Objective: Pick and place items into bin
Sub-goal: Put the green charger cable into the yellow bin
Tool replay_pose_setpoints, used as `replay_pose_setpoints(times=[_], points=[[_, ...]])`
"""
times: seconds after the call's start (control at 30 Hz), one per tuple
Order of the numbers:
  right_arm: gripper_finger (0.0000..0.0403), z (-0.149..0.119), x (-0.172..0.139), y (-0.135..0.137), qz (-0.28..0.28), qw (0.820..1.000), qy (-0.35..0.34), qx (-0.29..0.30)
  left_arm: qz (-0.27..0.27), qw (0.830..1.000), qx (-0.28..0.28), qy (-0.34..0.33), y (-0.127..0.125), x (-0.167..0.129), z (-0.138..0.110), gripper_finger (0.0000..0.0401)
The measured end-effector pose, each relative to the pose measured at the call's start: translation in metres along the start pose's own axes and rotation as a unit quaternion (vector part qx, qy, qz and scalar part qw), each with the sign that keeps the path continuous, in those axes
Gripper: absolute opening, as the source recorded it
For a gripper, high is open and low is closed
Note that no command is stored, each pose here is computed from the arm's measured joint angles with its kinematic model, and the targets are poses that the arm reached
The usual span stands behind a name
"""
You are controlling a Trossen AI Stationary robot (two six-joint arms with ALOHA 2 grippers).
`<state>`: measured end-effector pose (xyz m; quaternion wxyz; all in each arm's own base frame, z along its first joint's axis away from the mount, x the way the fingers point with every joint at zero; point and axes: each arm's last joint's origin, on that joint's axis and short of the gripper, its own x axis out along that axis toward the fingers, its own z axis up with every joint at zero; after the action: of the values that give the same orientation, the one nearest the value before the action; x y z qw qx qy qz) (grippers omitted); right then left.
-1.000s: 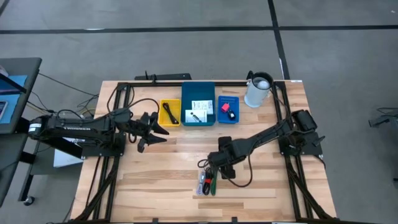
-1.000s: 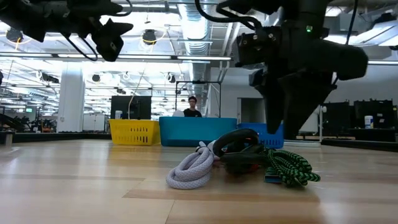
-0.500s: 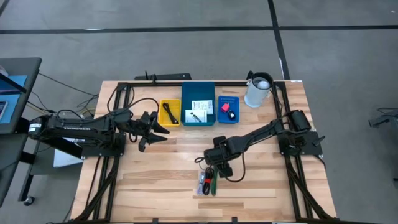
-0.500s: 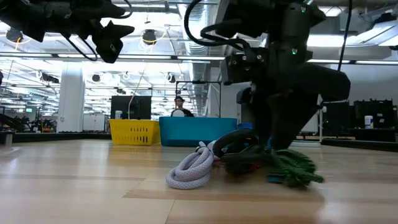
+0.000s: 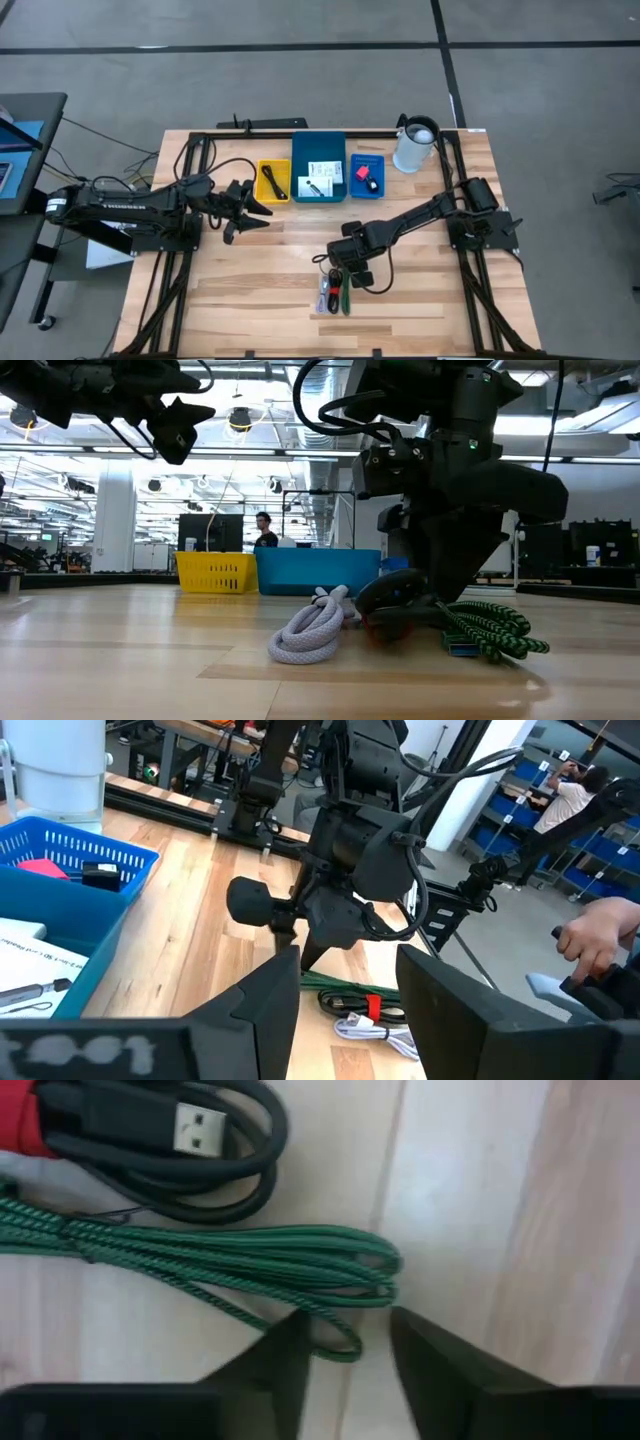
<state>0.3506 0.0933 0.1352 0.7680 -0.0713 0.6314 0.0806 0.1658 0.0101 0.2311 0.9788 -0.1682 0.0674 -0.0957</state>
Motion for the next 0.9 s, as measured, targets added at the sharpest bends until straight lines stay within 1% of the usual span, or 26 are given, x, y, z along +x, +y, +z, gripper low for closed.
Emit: replay_pose_setpoints(times=[0.13,0.17,0.2,0.37,0.43,0.6,0.8,0.9], points=[[0.0043,-0.001,0.0,0.0,0.004,1.0,0.006,0.0,0.001,1.0,-0.001,0.003,0.0,0.0,-0.001,0.0155],[0.0024,-0.001,0.0,0.001,0.007,1.0,0.008,-0.001,0.001,1.0,-0.001,0.003,0.0,0.0,-0.001,0.0155],[0.0013,-0.002,0.0,0.001,0.009,1.0,0.009,0.0,0.001,1.0,-0.001,0.003,0.0,0.0,-0.001,0.0155],[0.0017,-0.002,0.0,0.001,0.01,1.0,0.01,0.009,0.001,1.0,0.0,0.003,0.0,0.0,-0.001,0.0155],[0.0009,-0.002,0.0,0.001,0.01,1.0,0.013,0.012,0.001,1.0,0.0,0.002,0.0,0.0,0.0,0.0155],[0.0009,-0.005,-0.004,0.0,0.005,0.999,0.045,0.013,0.0,1.0,0.001,-0.002,0.0,0.0,0.0,0.0155],[0.0004,0.0,-0.019,0.0,0.001,0.997,0.072,0.013,0.013,1.0,0.005,-0.006,0.001,0.0,0.001,0.0155],[0.0003,0.007,-0.028,0.0,0.002,0.998,0.07,0.008,0.013,1.0,0.005,-0.006,0.001,0.0,0.001,0.0155]])
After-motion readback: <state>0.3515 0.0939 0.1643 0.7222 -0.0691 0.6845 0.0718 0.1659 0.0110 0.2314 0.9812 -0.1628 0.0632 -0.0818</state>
